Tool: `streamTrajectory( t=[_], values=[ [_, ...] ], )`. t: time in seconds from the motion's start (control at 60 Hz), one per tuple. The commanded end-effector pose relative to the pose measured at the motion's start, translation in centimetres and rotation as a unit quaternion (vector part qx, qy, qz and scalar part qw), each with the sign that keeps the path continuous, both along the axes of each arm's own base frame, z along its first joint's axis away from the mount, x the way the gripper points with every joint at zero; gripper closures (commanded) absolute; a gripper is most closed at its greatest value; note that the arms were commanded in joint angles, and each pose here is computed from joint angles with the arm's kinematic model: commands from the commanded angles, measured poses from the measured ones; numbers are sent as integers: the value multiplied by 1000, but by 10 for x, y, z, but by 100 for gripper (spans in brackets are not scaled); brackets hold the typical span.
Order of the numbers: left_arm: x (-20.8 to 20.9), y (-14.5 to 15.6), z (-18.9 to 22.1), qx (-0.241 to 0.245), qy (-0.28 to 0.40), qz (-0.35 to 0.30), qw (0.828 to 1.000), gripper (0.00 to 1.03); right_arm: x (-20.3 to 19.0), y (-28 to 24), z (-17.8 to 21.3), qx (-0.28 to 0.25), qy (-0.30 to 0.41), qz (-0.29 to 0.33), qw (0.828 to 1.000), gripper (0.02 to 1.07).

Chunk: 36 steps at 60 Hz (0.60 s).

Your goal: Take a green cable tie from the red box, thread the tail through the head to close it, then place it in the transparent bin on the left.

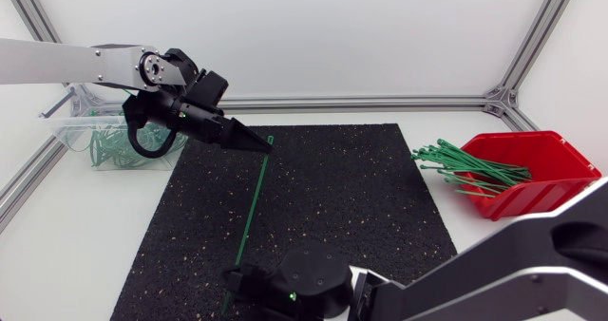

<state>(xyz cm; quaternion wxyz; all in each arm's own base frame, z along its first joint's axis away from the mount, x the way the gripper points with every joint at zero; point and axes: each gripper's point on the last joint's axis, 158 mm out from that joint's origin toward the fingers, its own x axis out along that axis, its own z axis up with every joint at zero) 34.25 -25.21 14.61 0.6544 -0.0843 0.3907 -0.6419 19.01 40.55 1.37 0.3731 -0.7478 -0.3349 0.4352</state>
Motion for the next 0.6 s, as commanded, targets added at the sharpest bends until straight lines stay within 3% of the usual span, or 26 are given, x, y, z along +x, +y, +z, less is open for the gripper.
streamTrajectory(
  t=[0.0, 0.583],
  values=[
    [-1, -2, 0, 0, -5, -8, 1000, 100, -4, 9, 1, 8, 1, 3, 1000, 61],
    [-2, -3, 0, 0, -4, -10, 1000, 100, -5, 13, 4, 21, 21, -12, 999, 78]
  ],
)
